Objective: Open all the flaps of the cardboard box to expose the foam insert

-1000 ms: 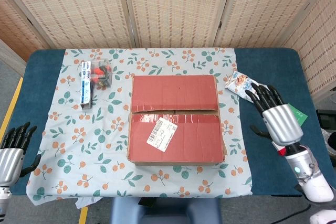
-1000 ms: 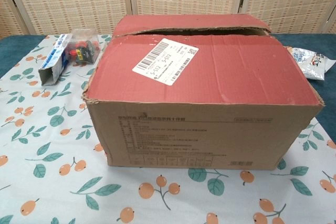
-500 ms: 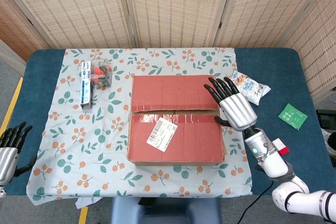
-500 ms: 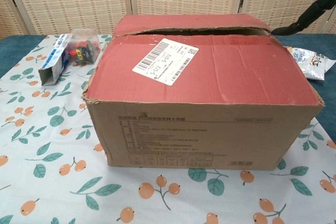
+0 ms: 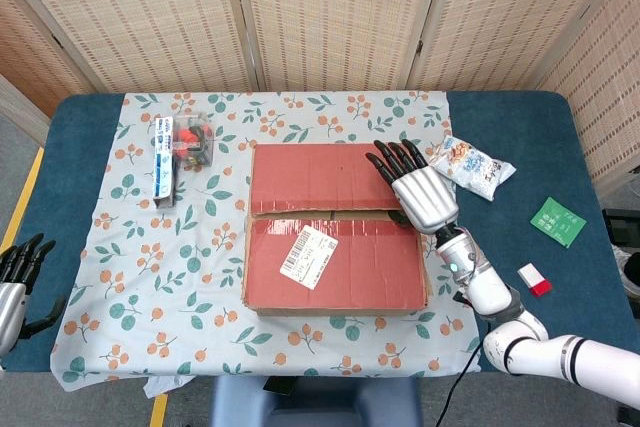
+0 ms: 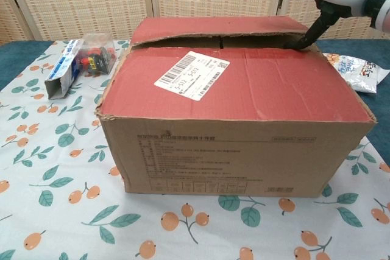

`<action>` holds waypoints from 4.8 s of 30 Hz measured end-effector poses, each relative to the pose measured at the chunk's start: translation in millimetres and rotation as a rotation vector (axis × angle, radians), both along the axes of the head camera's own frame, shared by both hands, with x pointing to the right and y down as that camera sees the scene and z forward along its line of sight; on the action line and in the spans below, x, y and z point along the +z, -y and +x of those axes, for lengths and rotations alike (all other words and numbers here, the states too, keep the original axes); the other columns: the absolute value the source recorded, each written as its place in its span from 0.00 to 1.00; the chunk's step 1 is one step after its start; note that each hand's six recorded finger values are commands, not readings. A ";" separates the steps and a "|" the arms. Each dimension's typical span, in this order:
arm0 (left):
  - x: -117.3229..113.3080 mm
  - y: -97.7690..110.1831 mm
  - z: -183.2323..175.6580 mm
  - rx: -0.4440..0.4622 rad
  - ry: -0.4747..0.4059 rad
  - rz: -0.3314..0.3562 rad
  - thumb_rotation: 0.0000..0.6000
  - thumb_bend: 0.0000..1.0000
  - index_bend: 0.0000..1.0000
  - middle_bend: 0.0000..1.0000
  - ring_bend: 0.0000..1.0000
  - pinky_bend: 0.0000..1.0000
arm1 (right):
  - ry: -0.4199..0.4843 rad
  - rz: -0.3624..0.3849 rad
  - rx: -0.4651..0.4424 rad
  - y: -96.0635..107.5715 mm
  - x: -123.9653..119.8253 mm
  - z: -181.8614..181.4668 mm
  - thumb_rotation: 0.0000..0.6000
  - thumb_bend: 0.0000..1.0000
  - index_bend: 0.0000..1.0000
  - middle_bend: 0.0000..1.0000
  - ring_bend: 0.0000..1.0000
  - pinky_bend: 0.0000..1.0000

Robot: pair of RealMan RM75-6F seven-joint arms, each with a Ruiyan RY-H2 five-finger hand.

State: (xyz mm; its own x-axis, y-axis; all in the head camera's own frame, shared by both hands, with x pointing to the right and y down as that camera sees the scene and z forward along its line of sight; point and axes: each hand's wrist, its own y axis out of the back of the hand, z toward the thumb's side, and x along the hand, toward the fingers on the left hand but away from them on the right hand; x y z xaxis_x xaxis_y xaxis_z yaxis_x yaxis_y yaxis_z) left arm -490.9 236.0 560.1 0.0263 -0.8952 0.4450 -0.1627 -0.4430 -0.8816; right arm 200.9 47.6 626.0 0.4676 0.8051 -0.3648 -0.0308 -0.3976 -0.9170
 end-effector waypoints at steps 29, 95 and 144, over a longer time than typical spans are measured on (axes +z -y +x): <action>17.3 7.8 -24.1 -0.084 -0.012 -0.064 1.00 0.44 0.02 0.00 0.00 0.00 | 0.036 0.135 0.245 143.8 -42.4 5.8 1.00 0.27 0.00 0.00 0.00 0.00; 20.3 8.0 -15.7 -0.037 0.030 -0.018 1.00 0.44 0.00 0.00 0.00 0.00 | 0.712 -1.103 0.265 -24.4 -20.5 39.5 1.00 0.27 0.00 0.00 0.10 0.18; 13.5 -5.5 28.0 0.109 0.039 0.007 1.00 0.44 0.00 0.00 0.00 0.00 | 0.608 -0.770 -0.003 -198.1 -185.0 103.5 1.00 0.27 0.00 0.00 0.07 0.07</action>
